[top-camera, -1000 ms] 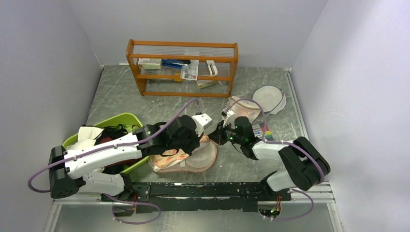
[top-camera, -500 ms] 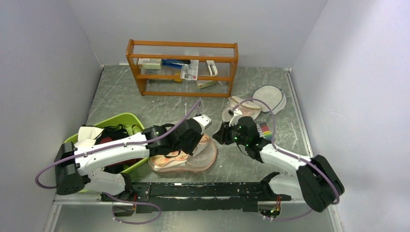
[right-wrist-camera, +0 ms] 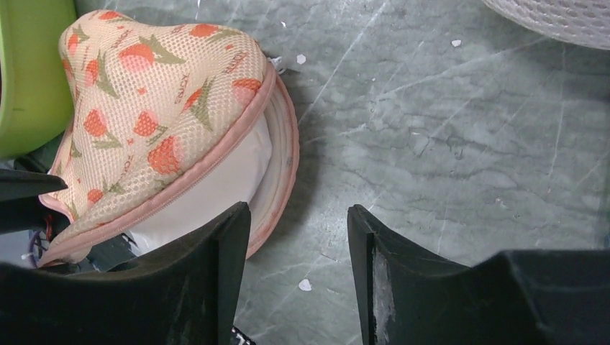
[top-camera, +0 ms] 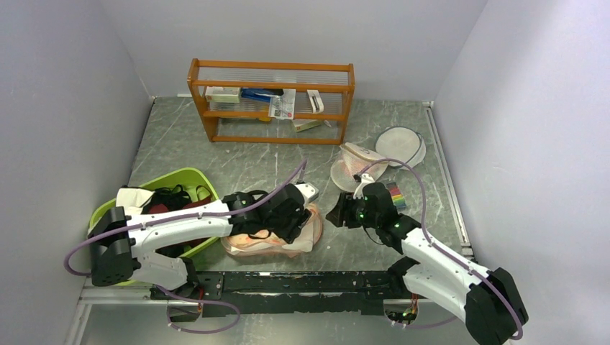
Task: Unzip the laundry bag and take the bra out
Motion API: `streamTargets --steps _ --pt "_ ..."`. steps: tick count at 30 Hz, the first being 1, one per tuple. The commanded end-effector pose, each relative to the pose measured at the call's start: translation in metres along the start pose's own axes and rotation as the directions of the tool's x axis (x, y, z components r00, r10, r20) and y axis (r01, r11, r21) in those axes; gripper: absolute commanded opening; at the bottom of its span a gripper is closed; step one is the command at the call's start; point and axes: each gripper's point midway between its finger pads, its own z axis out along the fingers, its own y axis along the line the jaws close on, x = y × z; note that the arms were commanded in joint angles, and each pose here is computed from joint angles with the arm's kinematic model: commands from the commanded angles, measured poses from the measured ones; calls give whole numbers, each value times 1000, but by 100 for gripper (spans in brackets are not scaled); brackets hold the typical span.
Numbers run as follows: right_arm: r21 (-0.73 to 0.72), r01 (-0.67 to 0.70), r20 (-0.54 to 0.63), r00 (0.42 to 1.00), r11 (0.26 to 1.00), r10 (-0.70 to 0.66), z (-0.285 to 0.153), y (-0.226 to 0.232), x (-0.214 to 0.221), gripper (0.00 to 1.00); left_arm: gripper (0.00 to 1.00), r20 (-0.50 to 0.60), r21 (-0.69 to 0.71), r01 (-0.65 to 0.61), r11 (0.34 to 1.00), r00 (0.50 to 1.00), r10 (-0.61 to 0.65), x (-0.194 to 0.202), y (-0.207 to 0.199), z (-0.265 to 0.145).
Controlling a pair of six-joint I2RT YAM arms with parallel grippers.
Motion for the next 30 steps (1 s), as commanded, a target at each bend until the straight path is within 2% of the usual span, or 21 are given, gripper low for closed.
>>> streamTargets --steps 1,6,12,16,18,21,24,26,27,28,30 --pt "-32 -4 -29 1000 999 3 -6 10 -1 55 63 20 28 28 999 999 -29 3 -3 -14" --pt "-211 13 -68 997 977 -28 -3 42 2 61 58 25 -34 80 996 997 -80 6 8 -21" --pt "-376 41 -78 994 926 -75 -4 81 21 72 61 96 -21 114 993 989 -112 -13 7 -37" --pt "-428 77 -81 989 900 -123 2 112 37 78 61 136 -39 129 991 983 -122 -24 10 -43" --pt "-481 48 -69 993 876 -93 3 130 40 80 61 149 -46 137 989 980 -129 -28 12 -48" --pt "-540 -3 -19 1000 842 -8 3 149 31 87 63 169 -62 152 986 976 -139 -31 16 -55" --pt "-438 -99 2 994 894 112 21 135 19 91 72 182 -72 172 982 971 -157 -28 21 -62" --pt "-420 -125 7 990 899 141 26 135 14 89 81 181 -67 179 982 970 -164 -23 23 -64" --pt "-422 -130 7 989 897 147 27 137 11 83 84 177 -61 181 982 970 -168 -19 22 -65" --pt "-417 -138 7 988 898 155 28 138 9 73 87 170 -59 181 982 971 -169 -16 23 -65" --pt "-383 -174 4 982 907 190 32 134 7 44 91 148 -60 181 982 974 -171 -7 24 -65"
